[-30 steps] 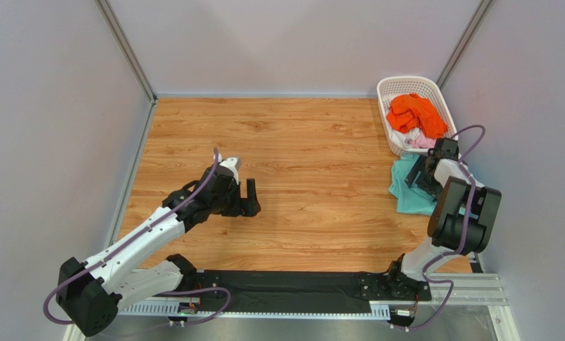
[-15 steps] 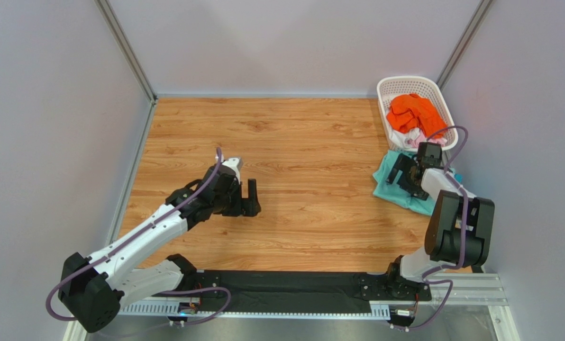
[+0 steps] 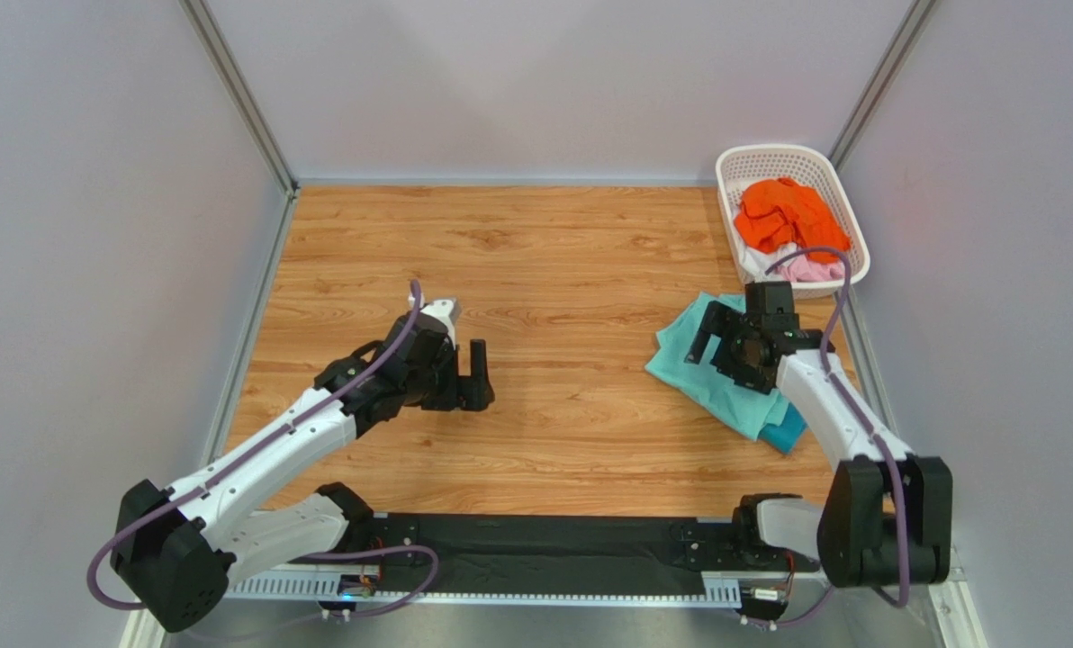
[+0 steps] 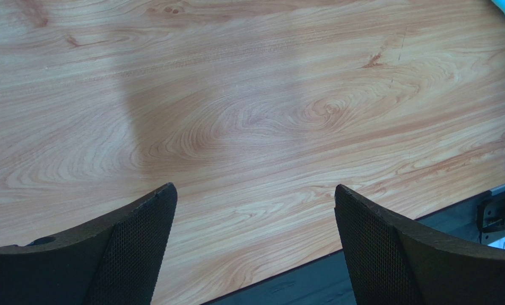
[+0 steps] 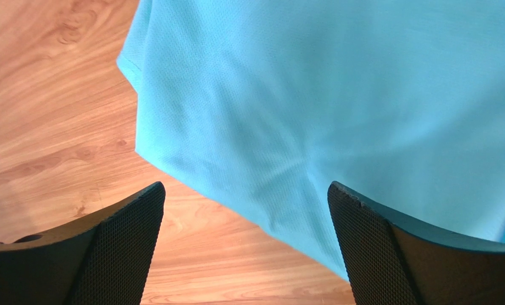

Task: Fold and stack the t-shirts
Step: Neatly place the folded tshirt to the corner

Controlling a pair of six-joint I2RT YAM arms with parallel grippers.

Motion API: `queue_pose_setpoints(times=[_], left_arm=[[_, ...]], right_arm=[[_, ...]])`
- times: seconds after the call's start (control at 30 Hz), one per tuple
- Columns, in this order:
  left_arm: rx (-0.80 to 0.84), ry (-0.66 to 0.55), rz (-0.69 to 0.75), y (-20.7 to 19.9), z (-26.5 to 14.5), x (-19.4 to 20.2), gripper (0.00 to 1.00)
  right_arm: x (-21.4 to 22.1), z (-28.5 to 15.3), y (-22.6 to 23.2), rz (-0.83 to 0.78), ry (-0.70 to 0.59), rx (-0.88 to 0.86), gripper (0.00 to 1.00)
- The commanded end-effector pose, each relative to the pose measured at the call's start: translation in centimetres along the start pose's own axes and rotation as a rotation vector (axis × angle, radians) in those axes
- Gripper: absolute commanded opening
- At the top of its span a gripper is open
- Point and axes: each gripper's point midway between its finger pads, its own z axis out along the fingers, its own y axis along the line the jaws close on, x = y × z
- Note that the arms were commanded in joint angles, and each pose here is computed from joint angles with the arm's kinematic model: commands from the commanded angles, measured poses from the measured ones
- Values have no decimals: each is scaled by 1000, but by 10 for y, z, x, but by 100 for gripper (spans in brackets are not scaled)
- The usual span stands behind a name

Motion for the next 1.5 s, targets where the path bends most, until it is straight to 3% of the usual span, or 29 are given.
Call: queue_pose_setpoints(times=[0.0, 0.17, 0.33, 0.53, 0.77, 0.9, 1.23, 1.3, 1.47], left_arm=[[32, -36, 12, -7, -5, -11, 100], [75, -52, 15, -16, -5, -16, 100], [104, -40, 18, -22, -5, -16, 100], [114, -16, -4, -27, 0, -17, 100], [62, 48, -35, -27, 6, -16, 100], [36, 57, -61, -24, 5, -17, 100], [-3, 46, -78, -18, -5, -18, 100], [0, 40, -79, -18, -7, -18, 100], [-28, 24, -70, -11, -10, -19, 100]], right_arm=[[-13, -33, -12, 72, -97, 73, 100], [-20, -48, -59, 197, -187, 235, 100], [-19, -48, -103, 309, -173, 346, 100], [-23, -35, -119, 326, -148, 397, 100], [-20, -17, -127, 346, -107, 389, 96], [-27, -13, -112, 326, -125, 290, 86], [-26, -4, -113, 319, -110, 279, 80], [-25, 1, -112, 322, -100, 271, 72], [-20, 6, -116, 328, -79, 291, 70]])
